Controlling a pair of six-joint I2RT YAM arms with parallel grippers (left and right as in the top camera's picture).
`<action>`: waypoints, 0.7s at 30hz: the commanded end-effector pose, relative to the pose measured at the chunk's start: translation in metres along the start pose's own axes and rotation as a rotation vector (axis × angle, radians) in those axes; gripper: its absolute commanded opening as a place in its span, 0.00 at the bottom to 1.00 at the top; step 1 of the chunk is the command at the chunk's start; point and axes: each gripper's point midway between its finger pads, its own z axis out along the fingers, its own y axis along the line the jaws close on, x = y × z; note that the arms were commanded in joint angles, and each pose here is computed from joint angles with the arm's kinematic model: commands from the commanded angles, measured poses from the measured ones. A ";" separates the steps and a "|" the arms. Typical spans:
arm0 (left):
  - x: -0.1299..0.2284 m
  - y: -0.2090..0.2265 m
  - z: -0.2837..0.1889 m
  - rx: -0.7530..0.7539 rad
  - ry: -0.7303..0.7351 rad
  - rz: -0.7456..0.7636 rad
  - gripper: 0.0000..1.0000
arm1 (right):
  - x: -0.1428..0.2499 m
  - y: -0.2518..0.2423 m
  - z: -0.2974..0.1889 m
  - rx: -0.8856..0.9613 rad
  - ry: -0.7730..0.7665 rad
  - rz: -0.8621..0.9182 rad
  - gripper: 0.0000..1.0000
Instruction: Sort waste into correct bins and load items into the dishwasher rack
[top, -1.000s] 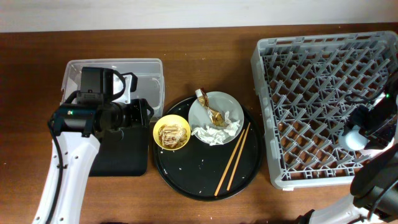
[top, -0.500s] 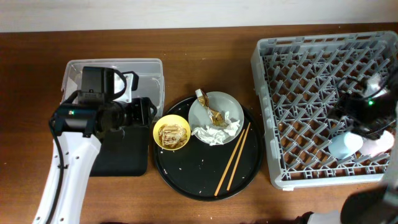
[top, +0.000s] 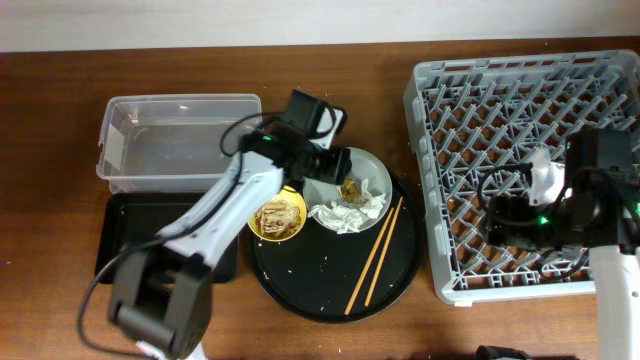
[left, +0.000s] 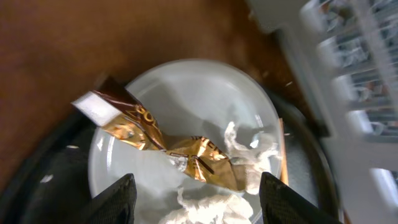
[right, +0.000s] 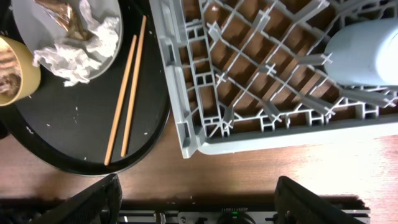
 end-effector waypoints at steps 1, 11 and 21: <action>0.020 0.009 0.043 -0.073 0.082 -0.075 0.63 | 0.001 -0.001 0.005 0.012 0.007 -0.004 0.81; 0.037 0.018 0.084 -0.154 0.116 -0.061 0.27 | 0.002 -0.002 0.005 0.012 0.012 -0.003 0.81; -0.014 0.026 0.011 -0.179 0.004 -0.102 0.01 | 0.002 -0.002 0.005 0.013 0.012 -0.007 0.81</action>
